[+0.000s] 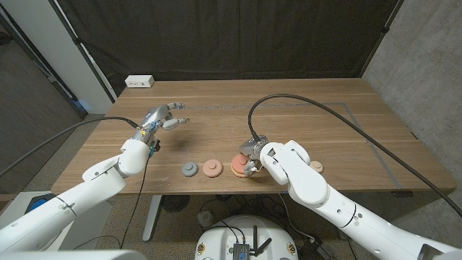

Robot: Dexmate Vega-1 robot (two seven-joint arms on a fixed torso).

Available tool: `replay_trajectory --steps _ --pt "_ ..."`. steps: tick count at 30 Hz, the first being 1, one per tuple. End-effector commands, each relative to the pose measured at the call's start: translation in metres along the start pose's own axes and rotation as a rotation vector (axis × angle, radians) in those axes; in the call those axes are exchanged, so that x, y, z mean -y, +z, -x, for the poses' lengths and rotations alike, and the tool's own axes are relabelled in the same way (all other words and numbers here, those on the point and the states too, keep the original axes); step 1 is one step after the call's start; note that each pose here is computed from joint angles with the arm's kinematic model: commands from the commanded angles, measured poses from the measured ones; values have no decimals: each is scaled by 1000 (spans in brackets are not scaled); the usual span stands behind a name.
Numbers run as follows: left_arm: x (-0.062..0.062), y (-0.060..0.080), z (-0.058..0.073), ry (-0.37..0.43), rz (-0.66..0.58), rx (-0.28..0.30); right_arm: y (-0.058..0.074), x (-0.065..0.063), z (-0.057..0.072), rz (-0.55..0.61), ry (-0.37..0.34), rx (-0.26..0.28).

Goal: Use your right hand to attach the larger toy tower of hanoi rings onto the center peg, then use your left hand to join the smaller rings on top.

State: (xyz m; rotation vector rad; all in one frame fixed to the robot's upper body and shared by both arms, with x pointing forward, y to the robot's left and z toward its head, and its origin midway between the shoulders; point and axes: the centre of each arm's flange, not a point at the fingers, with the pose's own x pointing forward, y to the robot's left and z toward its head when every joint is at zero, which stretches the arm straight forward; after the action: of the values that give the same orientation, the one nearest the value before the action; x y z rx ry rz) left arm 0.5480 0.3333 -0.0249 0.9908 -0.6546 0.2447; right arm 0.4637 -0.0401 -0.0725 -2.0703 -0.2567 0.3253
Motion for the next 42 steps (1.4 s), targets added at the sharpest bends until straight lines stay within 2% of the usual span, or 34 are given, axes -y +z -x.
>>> replay_trajectory --steps 1,11,20,34,42 --pt "0 0 -1 3 3 1 -4 2 8 -6 -14 -22" --pt "1 3 0 8 2 1 -10 2 15 -48 -55 -42" --pt "1 8 2 17 4 3 -20 -1 24 -109 -121 -67" --pt "3 15 0 61 21 -4 -49 -16 42 -182 -159 -122" --pt "11 21 -4 59 58 -4 -62 -24 43 -208 -179 -138"
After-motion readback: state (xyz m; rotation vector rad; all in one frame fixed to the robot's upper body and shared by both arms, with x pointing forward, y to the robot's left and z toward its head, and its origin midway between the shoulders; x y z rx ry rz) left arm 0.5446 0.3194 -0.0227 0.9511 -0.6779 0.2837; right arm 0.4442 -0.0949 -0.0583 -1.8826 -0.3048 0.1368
